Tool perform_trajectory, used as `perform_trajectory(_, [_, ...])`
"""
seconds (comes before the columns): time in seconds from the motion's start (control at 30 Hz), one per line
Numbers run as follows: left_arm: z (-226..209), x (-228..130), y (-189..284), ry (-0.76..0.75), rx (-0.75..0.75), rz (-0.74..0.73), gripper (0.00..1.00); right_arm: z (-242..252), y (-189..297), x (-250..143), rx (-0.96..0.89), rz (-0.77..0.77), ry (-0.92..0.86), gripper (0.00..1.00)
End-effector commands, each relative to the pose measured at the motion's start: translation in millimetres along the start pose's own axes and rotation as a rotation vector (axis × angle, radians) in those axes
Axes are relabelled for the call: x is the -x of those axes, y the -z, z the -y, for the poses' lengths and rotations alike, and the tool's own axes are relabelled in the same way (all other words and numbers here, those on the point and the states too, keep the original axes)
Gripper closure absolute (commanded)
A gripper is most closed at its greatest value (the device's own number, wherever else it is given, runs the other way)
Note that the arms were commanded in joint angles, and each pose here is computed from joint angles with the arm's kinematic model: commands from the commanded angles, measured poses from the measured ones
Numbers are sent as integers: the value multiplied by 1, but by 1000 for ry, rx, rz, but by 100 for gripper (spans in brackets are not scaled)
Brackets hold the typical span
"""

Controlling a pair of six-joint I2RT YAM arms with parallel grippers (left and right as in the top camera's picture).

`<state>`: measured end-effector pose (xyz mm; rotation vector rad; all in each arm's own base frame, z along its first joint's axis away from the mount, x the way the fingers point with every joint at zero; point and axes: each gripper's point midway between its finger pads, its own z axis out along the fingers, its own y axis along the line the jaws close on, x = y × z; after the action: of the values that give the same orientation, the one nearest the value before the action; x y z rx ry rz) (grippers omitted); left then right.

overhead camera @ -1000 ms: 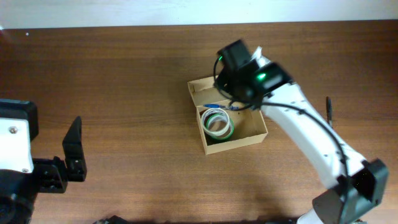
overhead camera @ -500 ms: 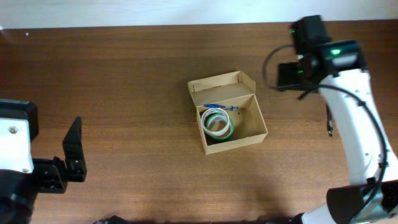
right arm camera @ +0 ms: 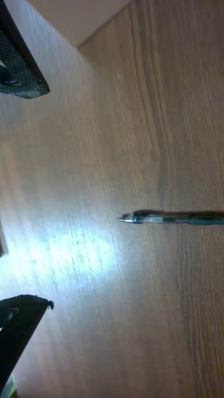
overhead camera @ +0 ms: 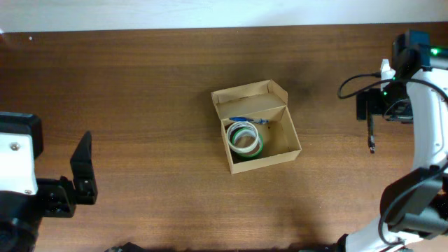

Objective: Pack container
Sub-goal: 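Move the right gripper back over the black pen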

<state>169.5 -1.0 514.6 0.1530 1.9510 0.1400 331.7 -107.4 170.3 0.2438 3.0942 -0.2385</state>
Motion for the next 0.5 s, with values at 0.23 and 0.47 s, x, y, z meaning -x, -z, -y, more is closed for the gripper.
perform_trajectory(0.23, [-3, 0, 1, 7, 17, 3, 1, 14, -88, 18, 128, -133, 43, 6])
perform_trajectory(0.47, [-6, 0, 1, 6, 34, 3, 1, 14, -130, 26, 142, -171, 57, 12])
